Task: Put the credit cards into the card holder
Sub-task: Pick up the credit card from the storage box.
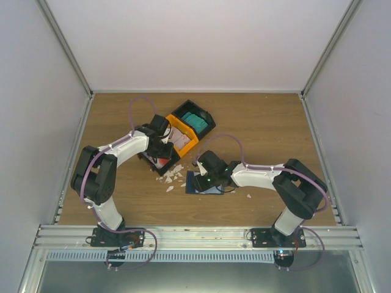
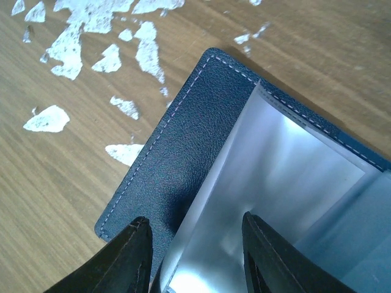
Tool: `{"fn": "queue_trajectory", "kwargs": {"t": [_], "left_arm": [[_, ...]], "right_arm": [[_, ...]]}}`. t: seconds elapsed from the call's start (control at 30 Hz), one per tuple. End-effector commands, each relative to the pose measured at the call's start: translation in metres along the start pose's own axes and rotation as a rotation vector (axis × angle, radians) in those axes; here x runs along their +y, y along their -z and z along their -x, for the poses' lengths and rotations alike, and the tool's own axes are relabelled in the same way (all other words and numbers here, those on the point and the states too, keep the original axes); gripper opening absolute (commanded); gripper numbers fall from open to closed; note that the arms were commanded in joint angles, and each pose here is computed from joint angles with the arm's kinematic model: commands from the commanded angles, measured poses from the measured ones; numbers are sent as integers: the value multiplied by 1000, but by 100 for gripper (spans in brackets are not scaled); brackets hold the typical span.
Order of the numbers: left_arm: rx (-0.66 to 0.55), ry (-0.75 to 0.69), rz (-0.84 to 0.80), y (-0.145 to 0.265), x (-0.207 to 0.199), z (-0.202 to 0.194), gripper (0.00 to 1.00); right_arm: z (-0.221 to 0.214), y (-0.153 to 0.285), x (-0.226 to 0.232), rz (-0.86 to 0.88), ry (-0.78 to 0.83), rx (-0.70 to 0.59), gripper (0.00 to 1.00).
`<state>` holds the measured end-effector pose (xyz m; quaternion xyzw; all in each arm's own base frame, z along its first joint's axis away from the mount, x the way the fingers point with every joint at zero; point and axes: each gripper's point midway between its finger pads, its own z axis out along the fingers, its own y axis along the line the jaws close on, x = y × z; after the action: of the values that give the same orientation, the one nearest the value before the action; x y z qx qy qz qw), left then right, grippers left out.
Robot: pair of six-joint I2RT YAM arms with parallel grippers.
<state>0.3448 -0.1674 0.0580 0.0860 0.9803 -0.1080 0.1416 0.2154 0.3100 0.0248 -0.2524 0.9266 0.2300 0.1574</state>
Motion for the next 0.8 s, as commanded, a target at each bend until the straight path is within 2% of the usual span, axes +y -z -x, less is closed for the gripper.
{"fn": "queue_trajectory", "kwargs": {"t": [0.0,0.23,0.4,0.53,0.67,0.77], "left_arm": [[16,-51,51,5,8,-2,36],[58,-63,123,-8,25,-8,43],[50,-56,126,-8,27,-2,54],[71,-53,131,-12,30,-6,55],[74,-57,168,-13,37,-7,61],[76,-58,158,-12,35,-6,60]], "right_arm": [[-30,-7,-32,-92,-42,100,42],[-32,-13,-33,-79,-59,120,42],[-34,-15,-33,-76,-67,128,42],[-34,-16,-33,-75,-67,130,42],[-34,-17,-33,-75,-65,129,42],[-35,-17,-33,-74,-66,131,42]]}}
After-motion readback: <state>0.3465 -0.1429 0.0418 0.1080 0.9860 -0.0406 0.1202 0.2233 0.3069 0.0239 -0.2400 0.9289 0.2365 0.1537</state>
